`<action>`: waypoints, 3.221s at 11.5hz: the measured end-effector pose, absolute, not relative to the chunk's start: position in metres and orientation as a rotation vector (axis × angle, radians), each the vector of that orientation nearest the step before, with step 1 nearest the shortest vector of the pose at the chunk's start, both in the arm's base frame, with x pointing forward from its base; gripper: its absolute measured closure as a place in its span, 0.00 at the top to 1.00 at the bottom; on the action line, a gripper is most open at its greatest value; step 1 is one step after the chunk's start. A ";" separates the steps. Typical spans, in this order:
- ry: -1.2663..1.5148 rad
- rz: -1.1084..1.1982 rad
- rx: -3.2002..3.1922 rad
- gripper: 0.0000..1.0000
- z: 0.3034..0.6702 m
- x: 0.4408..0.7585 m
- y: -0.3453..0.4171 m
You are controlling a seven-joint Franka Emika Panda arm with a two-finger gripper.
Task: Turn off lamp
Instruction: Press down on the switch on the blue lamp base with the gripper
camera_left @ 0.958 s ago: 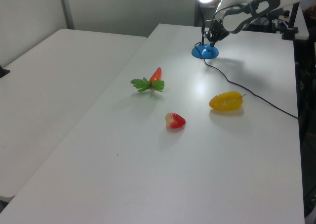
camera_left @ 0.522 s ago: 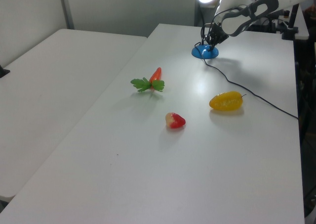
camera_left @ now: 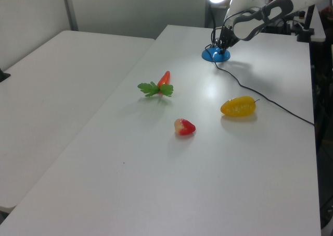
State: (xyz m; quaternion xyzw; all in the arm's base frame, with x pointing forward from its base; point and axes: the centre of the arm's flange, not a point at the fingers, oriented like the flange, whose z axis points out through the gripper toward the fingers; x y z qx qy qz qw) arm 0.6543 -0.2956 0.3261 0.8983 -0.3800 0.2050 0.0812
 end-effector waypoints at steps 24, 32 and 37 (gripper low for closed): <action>-1.143 0.616 2.641 0.01 0.325 0.656 -0.290; -1.208 0.666 2.638 0.01 0.340 0.663 -0.294; -1.195 0.649 2.650 0.01 0.330 0.666 -0.287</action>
